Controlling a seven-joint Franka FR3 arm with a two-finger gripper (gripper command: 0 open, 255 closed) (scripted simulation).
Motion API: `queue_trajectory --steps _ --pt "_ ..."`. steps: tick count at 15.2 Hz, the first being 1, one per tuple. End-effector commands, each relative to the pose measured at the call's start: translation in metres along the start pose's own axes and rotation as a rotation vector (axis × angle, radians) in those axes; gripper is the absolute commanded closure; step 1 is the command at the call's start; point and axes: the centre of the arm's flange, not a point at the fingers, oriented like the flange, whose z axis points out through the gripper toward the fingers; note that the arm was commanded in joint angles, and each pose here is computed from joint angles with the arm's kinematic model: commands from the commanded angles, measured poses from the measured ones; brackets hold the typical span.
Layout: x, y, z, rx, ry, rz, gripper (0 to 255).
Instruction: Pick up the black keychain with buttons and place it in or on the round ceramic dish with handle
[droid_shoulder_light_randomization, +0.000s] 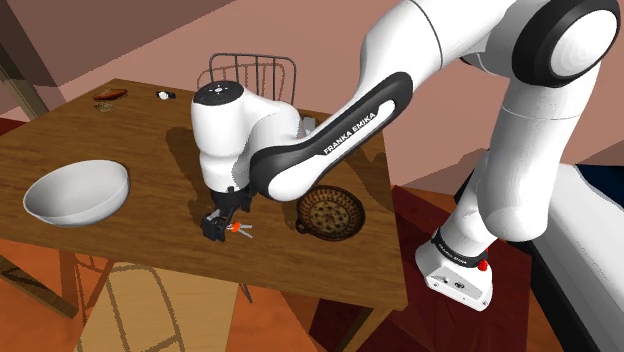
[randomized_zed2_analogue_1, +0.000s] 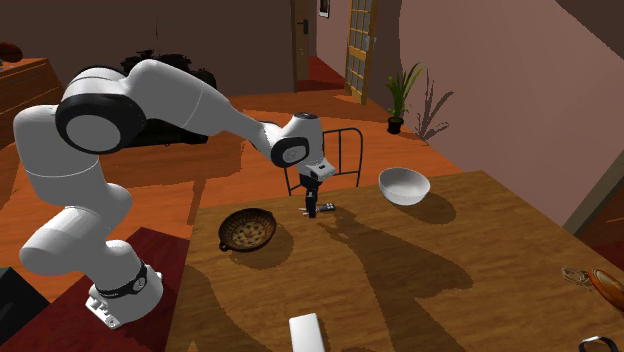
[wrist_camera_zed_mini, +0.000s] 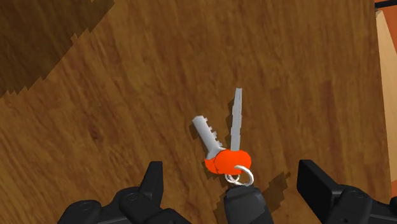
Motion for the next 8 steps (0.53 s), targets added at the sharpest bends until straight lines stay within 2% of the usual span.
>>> queue_trajectory --steps 1,4,5,8 --pt "-0.0001 -0.0001 0.0006 0.0 0.0 0.0 0" --pt "-0.0001 -0.0001 0.0005 0.0 0.0 0.0 0" --pt "-0.0001 -0.0001 0.0005 0.0 0.0 0.0 255" --pt "0.0 -0.0005 0.001 0.0 0.0 0.0 255"
